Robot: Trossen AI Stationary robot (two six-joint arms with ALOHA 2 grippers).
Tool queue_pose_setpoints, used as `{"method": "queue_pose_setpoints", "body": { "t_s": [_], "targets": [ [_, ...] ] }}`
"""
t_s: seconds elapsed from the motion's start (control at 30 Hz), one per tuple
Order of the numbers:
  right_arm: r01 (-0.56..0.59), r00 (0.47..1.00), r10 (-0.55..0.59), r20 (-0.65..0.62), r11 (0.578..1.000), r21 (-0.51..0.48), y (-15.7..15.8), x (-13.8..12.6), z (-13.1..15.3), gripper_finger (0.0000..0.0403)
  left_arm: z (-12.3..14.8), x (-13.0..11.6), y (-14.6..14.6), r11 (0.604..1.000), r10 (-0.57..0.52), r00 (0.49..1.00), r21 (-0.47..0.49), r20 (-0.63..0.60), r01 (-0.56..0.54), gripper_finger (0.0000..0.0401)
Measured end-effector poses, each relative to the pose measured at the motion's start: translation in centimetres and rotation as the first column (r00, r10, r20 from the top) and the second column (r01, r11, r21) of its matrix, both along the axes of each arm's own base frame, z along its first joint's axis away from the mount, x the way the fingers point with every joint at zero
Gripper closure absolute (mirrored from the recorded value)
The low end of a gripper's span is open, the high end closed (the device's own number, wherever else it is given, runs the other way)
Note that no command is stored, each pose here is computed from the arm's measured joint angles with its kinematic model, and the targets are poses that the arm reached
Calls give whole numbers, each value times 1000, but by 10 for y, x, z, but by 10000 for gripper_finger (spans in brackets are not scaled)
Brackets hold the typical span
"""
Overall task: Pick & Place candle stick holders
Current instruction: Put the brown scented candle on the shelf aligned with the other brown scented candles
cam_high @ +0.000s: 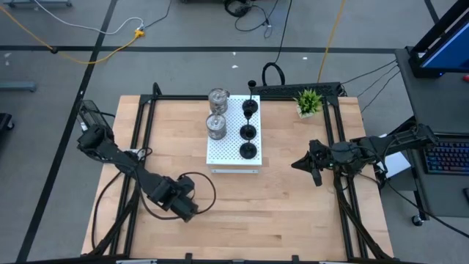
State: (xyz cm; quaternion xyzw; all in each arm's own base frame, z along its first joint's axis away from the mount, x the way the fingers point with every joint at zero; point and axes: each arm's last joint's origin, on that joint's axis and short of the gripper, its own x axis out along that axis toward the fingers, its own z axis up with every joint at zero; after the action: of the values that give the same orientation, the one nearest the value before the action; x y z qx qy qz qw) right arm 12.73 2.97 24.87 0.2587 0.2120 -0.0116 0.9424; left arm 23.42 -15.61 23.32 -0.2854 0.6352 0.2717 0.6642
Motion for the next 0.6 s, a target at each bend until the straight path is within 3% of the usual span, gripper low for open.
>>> {"method": "queue_pose_setpoints", "body": {
  "t_s": [0.6],
  "targets": [
    [4, 1000, -4, -1, 1000, 10, 0, 0, 0, 403, 0, 4, -4, 998, -4, 1000, -67, 26, 6, 1]
  ]
}}
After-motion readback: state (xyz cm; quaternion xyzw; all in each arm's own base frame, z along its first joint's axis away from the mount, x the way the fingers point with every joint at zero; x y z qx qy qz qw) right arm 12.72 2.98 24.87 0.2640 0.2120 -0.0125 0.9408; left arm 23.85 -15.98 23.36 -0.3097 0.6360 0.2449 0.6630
